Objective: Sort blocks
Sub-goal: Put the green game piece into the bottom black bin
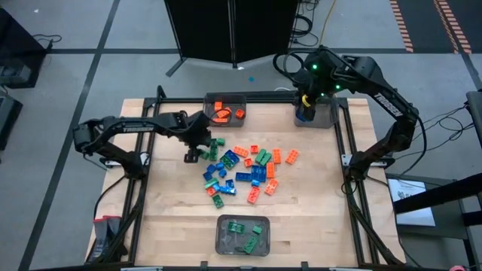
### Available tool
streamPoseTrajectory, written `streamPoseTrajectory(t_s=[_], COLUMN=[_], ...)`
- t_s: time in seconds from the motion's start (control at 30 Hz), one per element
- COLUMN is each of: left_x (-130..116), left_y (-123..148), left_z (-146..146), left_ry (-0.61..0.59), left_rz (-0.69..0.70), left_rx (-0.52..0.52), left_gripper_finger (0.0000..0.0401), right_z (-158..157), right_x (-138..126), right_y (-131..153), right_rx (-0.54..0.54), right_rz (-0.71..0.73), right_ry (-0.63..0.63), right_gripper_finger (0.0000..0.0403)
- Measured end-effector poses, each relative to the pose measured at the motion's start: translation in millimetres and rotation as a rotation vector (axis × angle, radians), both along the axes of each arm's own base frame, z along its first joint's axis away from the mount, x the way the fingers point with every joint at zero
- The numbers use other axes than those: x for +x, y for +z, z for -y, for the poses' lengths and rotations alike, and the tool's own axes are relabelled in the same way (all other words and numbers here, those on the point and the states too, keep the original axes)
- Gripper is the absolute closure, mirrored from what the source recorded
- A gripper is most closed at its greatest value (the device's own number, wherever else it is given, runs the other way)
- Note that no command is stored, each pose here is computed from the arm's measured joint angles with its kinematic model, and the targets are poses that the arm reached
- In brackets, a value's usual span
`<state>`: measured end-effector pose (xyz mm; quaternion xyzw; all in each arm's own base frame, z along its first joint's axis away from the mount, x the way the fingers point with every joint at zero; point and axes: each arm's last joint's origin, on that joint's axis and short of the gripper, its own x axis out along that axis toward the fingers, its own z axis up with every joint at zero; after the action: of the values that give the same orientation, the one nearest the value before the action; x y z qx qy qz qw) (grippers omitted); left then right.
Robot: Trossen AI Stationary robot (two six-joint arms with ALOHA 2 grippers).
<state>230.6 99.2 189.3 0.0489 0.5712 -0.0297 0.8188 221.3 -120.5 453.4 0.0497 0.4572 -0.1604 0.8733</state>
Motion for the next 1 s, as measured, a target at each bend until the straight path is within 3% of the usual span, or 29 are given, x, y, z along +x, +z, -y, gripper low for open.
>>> streamPoseTrajectory(t_s=[0.53,0.73,1.0], left_x=[-2,-8,-17], left_y=[-7,-26,-51], left_z=[-5,-2,1], left_ry=[-0.135,-0.134,-0.137], left_rz=[-0.007,-0.042,-0.007], left_rx=[-0.002,-0.048,0.008], left_gripper_finger=[0.0161,0.0161,0.0161], right_z=[0,0,0], right_x=[0,0,1], right_y=[0,0,1], right_rx=[-0.04,-0.043,-0.05], right_rz=[-0.017,-0.017,-0.005], right_ry=[0.063,0.066,0.066], right_gripper_finger=[0.0243,0.0243,0.0243])
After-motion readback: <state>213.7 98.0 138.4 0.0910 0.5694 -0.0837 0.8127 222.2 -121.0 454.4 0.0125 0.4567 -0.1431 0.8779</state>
